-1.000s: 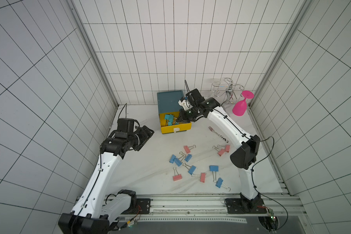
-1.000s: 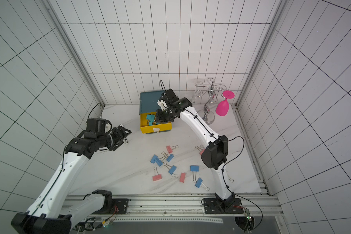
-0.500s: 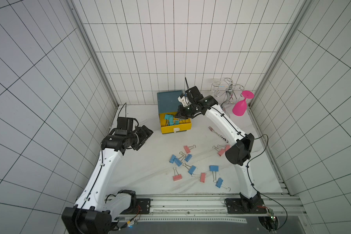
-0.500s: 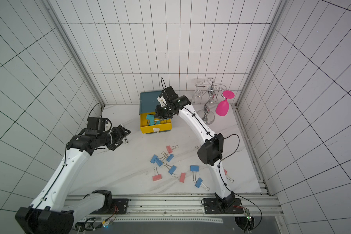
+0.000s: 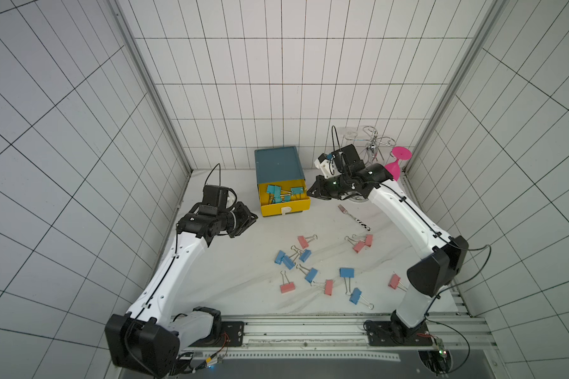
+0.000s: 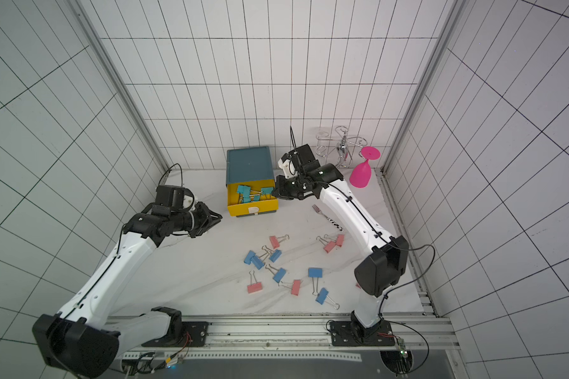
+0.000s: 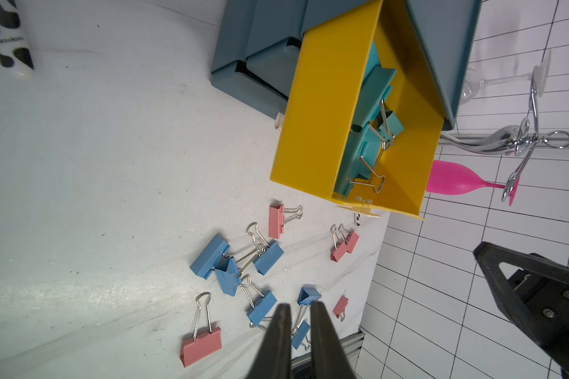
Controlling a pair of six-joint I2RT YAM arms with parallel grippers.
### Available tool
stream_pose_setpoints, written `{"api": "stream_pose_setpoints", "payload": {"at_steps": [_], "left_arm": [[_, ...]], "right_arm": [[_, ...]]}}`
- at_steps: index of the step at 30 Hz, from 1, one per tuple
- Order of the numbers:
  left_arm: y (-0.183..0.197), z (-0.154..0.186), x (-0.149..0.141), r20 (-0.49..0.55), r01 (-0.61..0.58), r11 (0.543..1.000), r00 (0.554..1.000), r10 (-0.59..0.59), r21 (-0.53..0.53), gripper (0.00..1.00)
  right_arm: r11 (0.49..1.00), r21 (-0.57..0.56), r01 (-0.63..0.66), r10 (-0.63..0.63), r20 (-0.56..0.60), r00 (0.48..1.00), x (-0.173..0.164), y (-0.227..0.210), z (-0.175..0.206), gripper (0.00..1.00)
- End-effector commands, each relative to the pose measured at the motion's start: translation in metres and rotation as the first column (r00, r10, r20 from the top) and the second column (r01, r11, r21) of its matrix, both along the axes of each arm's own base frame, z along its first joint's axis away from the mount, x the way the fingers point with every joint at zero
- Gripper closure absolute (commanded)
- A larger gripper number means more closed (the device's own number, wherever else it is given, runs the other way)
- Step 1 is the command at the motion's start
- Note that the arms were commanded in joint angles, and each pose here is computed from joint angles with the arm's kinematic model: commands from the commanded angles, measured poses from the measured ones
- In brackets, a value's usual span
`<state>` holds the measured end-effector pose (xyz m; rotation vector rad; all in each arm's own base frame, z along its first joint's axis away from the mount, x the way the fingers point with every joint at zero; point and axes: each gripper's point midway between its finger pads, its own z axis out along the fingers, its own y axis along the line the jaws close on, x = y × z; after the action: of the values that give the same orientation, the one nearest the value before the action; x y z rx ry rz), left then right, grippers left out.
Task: Put the binder clips in the drawer according to color
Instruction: Close the drawer in the storage box.
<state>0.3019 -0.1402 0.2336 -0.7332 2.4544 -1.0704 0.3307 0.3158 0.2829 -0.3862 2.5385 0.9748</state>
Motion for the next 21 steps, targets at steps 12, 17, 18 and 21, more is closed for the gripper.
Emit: {"api": "stream_pose_setpoints", "payload": {"at_steps": [12, 17, 18, 21], "left_arm": [[-0.02, -0.013, 0.024, 0.014, -0.007, 0.988, 1.0, 0.009, -0.152, 1.0], [-0.027, -0.014, 0.041, 0.014, 0.003, 0.985, 1.0, -0.001, -0.17, 1.0], [-0.027, -0.015, 0.044, 0.015, 0.003, 0.985, 1.0, -0.001, -0.171, 1.0], [-0.029, -0.015, 0.055, 0.015, 0.007, 0.985, 1.0, -0.004, -0.175, 1.0]], "right_arm": [[0.976, 0.197, 0.093, -0.049, -0.217, 0.975, 0.008, -0.002, -0.059, 1.0], [0.972, 0.214, 0.095, -0.045, -0.227, 0.973, 0.02, 0.005, -0.06, 1.0], [0.972, 0.216, 0.095, -0.044, -0.229, 0.972, 0.023, 0.006, -0.06, 1.0], [0.97, 0.225, 0.097, -0.042, -0.236, 0.971, 0.032, 0.009, -0.061, 1.0]]}}
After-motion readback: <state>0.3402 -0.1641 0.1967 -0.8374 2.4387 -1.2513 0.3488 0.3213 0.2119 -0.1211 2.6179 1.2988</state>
